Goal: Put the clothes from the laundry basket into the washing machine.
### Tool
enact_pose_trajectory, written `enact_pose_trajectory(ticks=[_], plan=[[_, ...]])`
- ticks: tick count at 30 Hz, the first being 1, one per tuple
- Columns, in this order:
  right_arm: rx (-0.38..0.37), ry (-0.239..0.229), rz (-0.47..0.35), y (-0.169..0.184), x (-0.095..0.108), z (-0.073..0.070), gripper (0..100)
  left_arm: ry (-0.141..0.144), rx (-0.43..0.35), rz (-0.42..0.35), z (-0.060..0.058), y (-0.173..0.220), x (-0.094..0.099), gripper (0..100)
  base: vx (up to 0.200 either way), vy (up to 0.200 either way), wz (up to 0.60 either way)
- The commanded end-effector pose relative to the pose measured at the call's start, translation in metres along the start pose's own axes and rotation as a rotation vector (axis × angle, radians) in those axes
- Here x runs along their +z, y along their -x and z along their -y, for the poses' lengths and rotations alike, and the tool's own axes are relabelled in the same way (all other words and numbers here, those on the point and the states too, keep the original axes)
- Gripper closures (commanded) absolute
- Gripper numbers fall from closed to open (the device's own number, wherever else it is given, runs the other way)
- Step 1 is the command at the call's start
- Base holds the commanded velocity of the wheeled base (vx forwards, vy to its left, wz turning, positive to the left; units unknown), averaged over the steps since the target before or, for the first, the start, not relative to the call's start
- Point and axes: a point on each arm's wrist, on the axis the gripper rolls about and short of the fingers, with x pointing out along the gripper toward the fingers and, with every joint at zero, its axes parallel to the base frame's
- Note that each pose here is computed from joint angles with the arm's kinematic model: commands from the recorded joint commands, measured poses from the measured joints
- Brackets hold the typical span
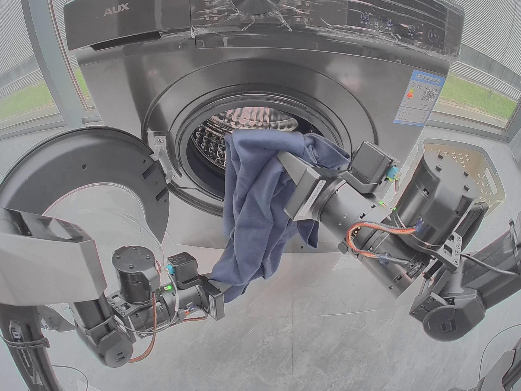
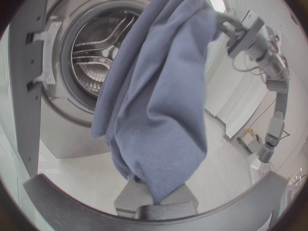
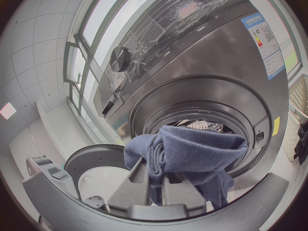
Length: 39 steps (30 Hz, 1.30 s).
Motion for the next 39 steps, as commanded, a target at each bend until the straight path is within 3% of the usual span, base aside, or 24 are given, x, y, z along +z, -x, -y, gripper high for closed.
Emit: enact_pose_trajectory(ticks=[1, 4, 7, 9, 10, 17, 23, 33, 39], plan=[[-0.043, 0.038, -0.028, -0.003, -0.01, 0.015, 100, -0.033, -0.073, 0.069, 0.033, 0.034, 0.026, 100, 0.0, 0.0, 0.0], [-0.049, 0.046, -0.038, -0.003, -0.016, 0.019, 100, -0.039, -0.1, 0.088, 0.043, 0.05, 0.033, 100, 0.0, 0.0, 0.0], [-0.042, 0.049, -0.05, -0.002, -0.021, 0.02, 100, -0.053, -0.101, 0.127, 0.044, 0.056, 0.041, 100, 0.0, 0.0, 0.0], [-0.049, 0.076, -0.075, 0.003, -0.026, 0.024, 100, -0.066, -0.11, 0.173, 0.046, 0.059, 0.051, 100, 0.0, 0.0, 0.0], [-0.049, 0.094, -0.083, 0.004, -0.027, 0.025, 0, -0.069, -0.117, 0.193, 0.047, 0.059, 0.056, 100, 0.0, 0.0, 0.0], [-0.066, 0.132, -0.169, 0.02, -0.041, 0.034, 0, -0.077, -0.112, 0.269, 0.045, 0.051, 0.073, 100, 0.0, 0.0, 0.0], [-0.094, 0.174, -0.226, 0.033, -0.051, 0.045, 0, -0.036, -0.108, 0.314, 0.043, 0.047, 0.084, 100, 0.0, 0.0, 0.0], [-0.121, 0.189, -0.262, 0.037, -0.059, 0.054, 0, -0.028, -0.088, 0.354, 0.037, 0.048, 0.094, 100, 0.0, 0.0, 0.0], [-0.122, 0.191, -0.271, 0.038, -0.061, 0.055, 0, -0.006, -0.087, 0.37, 0.036, 0.051, 0.098, 100, 0.0, 0.0, 0.0]])
